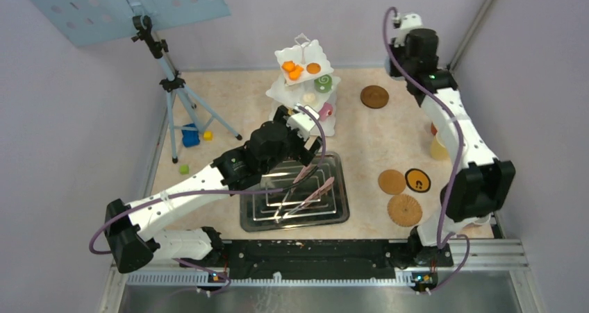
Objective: Serve the afternoon tea
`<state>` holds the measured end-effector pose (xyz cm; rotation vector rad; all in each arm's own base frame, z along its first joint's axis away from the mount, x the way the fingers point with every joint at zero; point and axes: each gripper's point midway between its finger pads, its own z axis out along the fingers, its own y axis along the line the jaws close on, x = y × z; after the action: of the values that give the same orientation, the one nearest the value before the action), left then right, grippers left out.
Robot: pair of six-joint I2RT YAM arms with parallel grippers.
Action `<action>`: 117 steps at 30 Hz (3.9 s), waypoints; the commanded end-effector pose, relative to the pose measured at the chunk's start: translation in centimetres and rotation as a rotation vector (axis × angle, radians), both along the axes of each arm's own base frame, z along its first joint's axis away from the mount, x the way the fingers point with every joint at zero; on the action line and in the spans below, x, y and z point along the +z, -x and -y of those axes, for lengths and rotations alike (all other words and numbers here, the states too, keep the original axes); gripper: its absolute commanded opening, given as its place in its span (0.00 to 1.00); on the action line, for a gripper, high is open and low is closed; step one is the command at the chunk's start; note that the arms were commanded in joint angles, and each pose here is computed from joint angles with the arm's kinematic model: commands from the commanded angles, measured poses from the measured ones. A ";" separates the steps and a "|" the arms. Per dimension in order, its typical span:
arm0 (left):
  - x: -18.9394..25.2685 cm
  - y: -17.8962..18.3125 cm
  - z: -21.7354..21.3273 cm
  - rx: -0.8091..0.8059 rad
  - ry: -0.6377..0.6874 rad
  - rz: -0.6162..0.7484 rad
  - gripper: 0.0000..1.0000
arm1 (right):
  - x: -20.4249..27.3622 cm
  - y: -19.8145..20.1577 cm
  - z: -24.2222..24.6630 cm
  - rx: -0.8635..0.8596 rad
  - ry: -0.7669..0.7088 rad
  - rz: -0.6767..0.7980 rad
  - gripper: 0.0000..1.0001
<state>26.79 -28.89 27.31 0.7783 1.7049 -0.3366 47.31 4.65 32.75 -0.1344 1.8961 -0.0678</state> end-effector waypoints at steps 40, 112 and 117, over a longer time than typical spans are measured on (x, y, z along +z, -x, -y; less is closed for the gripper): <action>-0.2 -0.8 0.0 0.039 0.000 0.031 0.99 | -15.8 -12.0 -5.1 0.496 0.246 -0.392 0.00; 1.2 0.7 1.1 -0.024 0.057 0.027 0.99 | -17.2 17.8 -3.2 -0.307 -0.373 -0.497 0.68; 1.2 0.8 1.2 -0.029 0.059 0.021 0.99 | -23.8 21.5 -4.3 -0.346 -0.514 -0.610 0.65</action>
<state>26.28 -29.54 26.33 0.8036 1.7130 -0.3345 26.02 7.19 10.37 0.3774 2.5180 0.0762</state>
